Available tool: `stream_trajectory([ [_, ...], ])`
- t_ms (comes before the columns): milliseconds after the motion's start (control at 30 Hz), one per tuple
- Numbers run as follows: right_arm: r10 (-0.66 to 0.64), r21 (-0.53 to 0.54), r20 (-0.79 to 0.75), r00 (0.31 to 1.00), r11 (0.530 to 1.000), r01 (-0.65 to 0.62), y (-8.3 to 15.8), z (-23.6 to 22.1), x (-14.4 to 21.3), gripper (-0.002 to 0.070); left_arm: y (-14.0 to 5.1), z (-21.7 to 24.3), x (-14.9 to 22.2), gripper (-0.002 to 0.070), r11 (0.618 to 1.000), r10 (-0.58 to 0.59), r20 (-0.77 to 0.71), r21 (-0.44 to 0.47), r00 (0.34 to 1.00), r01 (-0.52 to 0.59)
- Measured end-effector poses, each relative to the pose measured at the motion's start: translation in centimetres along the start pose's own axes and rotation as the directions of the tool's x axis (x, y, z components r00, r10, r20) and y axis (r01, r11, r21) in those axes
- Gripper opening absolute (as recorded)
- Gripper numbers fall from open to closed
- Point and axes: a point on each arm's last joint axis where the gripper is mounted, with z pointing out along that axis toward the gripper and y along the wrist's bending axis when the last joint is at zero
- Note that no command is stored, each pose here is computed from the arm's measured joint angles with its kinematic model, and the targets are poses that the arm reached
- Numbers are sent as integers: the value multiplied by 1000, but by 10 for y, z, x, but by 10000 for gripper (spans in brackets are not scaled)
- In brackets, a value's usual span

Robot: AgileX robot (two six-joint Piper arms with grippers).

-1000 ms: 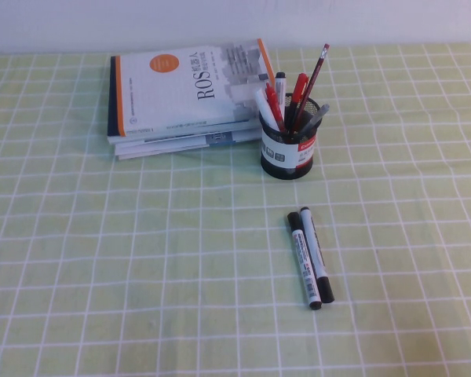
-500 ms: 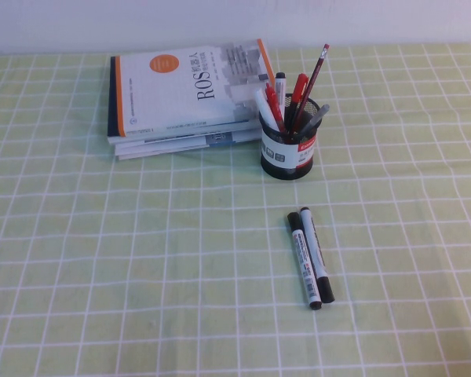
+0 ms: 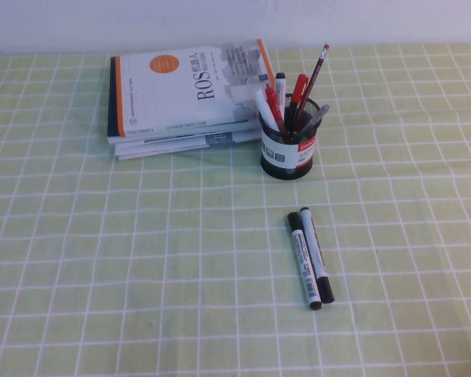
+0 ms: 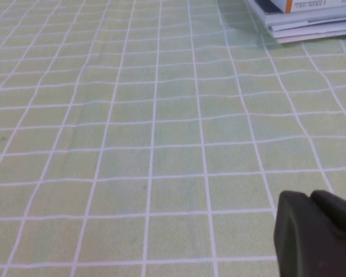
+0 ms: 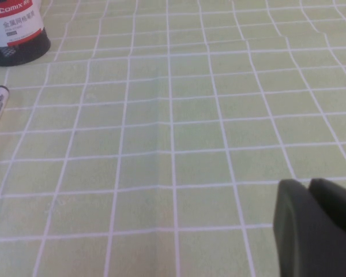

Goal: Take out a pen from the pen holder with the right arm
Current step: 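Take a marker out of the pen holder and lay it on the table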

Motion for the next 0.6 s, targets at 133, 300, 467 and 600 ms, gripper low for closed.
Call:
stream_trajectory([
  [133,0,0,-4,1000,1000,0,0,0,0,-13,0,0,0,-5,1000,0,0,0,1000,0],
  [300,0,0,-4,1000,1000,0,0,0,0,-12,0,0,0,-5,1000,0,0,0,1000,0],
  [467,2,-1,-4,1000,1000,-2,0,0,0,-12,0,0,0,-5,1000,0,0,0,1000,0],
  [600,3,-1,-4,1000,1000,-3,0,0,0,-12,0,0,0,-5,1000,0,0,0,1000,0],
])
